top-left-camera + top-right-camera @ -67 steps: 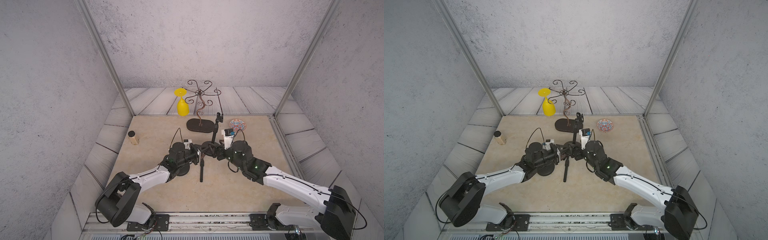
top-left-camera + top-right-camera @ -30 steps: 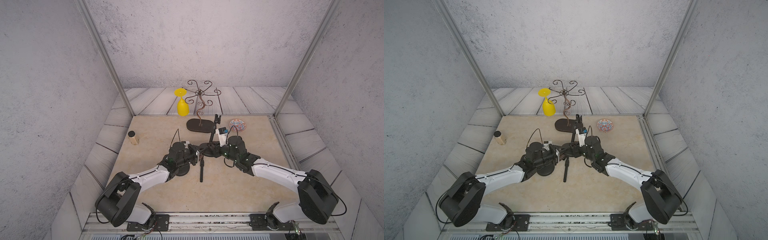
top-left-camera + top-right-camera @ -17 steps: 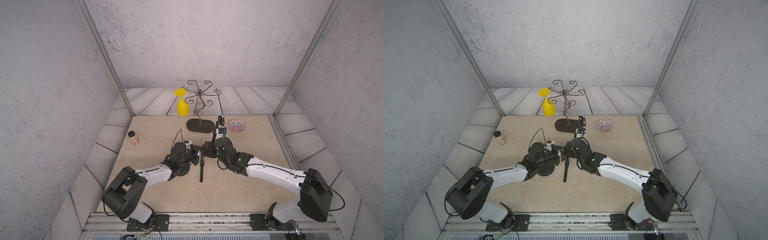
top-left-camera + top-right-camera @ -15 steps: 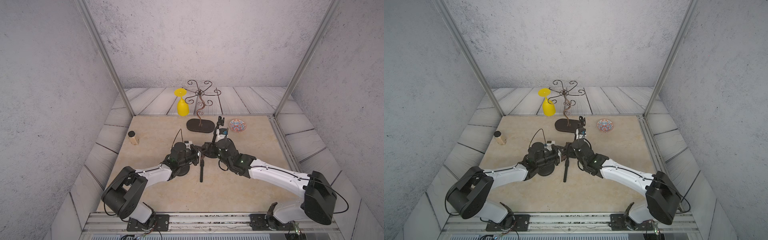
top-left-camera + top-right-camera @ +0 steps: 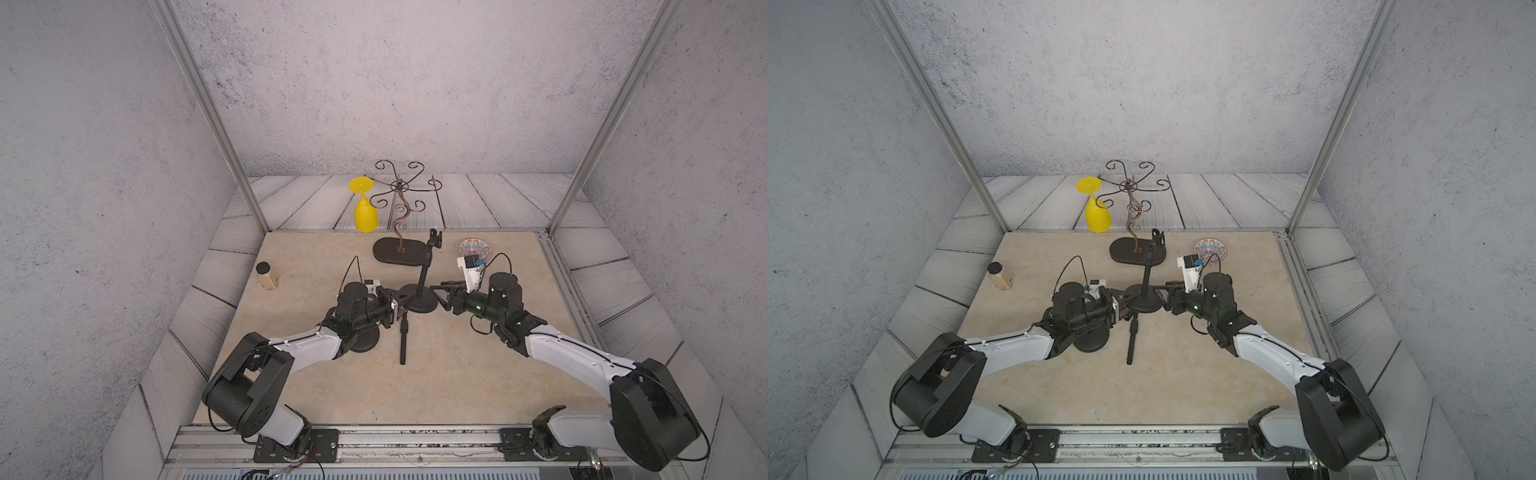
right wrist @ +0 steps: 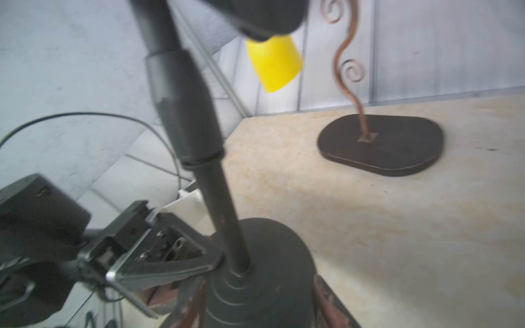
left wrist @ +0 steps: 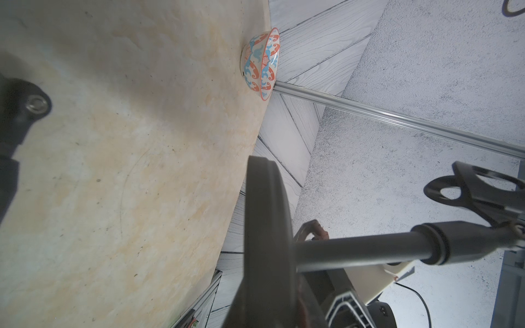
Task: Assemble a microphone stand
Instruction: Screw the microphone stand pole into the microphone stand base.
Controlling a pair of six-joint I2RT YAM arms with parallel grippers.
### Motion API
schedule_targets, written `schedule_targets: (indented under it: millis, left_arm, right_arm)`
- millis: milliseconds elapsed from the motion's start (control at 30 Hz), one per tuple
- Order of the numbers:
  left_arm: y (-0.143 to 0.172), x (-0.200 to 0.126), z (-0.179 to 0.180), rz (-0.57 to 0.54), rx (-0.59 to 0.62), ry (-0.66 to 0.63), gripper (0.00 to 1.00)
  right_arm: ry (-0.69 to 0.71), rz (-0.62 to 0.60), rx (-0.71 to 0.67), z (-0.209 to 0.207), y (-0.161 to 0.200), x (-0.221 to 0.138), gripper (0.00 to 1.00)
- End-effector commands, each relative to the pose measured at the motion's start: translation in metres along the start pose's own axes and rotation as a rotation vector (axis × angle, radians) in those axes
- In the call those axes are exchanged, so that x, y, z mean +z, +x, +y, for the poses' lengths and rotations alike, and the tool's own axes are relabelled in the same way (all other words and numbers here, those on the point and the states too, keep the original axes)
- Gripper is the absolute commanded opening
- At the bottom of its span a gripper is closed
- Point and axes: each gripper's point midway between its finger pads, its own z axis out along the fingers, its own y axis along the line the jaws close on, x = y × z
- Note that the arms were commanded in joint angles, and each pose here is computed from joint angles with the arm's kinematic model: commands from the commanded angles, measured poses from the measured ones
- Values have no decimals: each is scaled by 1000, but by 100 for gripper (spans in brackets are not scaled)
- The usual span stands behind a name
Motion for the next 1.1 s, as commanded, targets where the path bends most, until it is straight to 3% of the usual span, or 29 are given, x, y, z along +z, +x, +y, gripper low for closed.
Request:
schedule_targets:
  millis: [0, 333, 500, 633, 833, 933, 1067]
  left_arm:
    - [11, -6, -54, 35, 86, 146, 0]
    - [14, -5, -59, 54, 76, 153, 0]
    - [14, -6, -60, 53, 77, 147, 0]
    - [14, -5, -61, 54, 84, 147, 0]
    - [12, -3, -60, 49, 97, 138, 0]
    - [12, -2, -57, 56, 92, 133, 0]
    - [13, -1, -60, 63, 95, 143, 0]
  right_arm:
    - [-225, 48, -119, 33, -1, 8, 56]
    - [-180, 48, -109, 6, 2, 40, 39]
    - [-178, 25, -78, 3, -5, 48, 16]
    - [-65, 8, 2, -10, -3, 48, 0]
    - [287, 2, 28, -1, 5, 52, 0]
    - [475, -29, 113, 1, 2, 52, 0]
    - [504, -5, 160, 15, -4, 61, 0]
